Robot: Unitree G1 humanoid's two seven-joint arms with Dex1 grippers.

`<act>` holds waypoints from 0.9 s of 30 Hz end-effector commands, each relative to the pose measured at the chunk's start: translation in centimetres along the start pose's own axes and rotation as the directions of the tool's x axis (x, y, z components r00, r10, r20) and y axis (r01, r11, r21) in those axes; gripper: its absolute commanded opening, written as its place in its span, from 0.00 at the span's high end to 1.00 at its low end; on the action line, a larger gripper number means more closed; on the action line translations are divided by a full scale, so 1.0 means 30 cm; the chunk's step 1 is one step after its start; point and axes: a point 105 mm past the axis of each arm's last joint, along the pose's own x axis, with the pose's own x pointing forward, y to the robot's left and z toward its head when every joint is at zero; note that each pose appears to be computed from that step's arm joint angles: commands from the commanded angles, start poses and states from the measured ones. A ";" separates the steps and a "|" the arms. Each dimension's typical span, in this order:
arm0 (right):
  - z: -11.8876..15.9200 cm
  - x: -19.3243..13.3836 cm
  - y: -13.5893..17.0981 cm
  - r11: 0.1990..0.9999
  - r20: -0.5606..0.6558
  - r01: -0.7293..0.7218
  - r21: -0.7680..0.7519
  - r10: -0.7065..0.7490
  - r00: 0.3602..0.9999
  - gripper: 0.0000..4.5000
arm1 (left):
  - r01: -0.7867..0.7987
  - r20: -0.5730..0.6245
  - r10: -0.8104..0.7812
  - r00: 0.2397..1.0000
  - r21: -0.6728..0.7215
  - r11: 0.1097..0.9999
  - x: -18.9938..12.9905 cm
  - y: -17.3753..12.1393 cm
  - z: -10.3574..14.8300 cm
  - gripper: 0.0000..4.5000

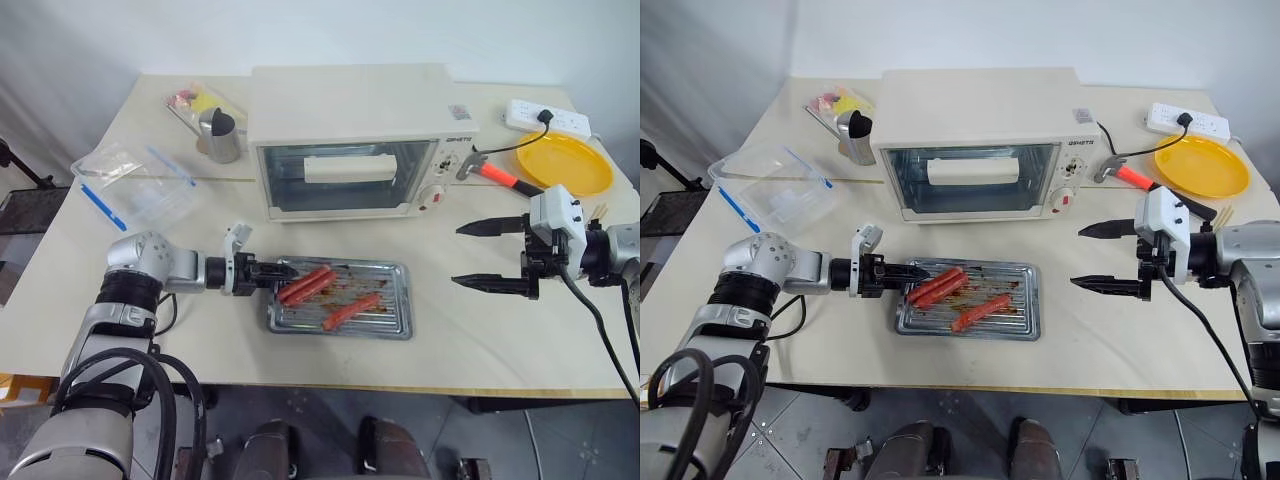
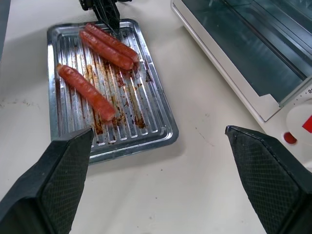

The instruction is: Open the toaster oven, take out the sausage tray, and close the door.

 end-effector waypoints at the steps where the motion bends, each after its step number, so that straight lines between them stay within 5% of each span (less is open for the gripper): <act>1: 0.042 -0.017 -0.011 0.999 0.017 0.014 -0.052 -0.013 1.000 0.00 | -0.007 -0.008 0.008 1.000 0.007 1.000 -0.007 0.001 0.005 0.43; 8: 0.043 -0.015 -0.018 0.998 0.008 0.001 -0.062 -0.001 1.000 0.00 | -0.052 0.020 0.051 0.999 0.082 0.995 -0.131 -0.017 0.031 0.01; 11: 0.041 -0.014 -0.016 0.997 -0.003 -0.022 -0.069 0.022 1.000 0.00 | -0.163 0.041 0.158 0.987 0.197 0.967 -0.284 -0.004 0.025 0.01; 16: 0.035 -0.002 -0.017 0.996 -0.007 -0.050 -0.078 0.050 0.999 0.00 | -0.213 0.072 0.201 0.977 0.377 0.901 -0.374 -0.013 0.031 0.01; 22: 0.032 0.033 -0.013 0.986 -0.003 -0.094 -0.136 0.094 0.996 0.00 | -0.146 0.232 -0.083 0.969 0.812 0.565 -0.433 -0.132 0.084 0.01; 25: -0.016 0.047 0.011 0.975 -0.072 -0.148 -0.168 0.138 0.988 0.00 | -0.205 0.208 0.009 0.978 0.954 0.219 -0.441 -0.085 0.003 0.01; 27: -0.047 0.048 0.015 0.971 -0.109 -0.158 -0.179 0.140 0.984 0.00 | -0.162 0.153 0.067 0.986 0.976 0.144 -0.445 -0.041 -0.060 0.01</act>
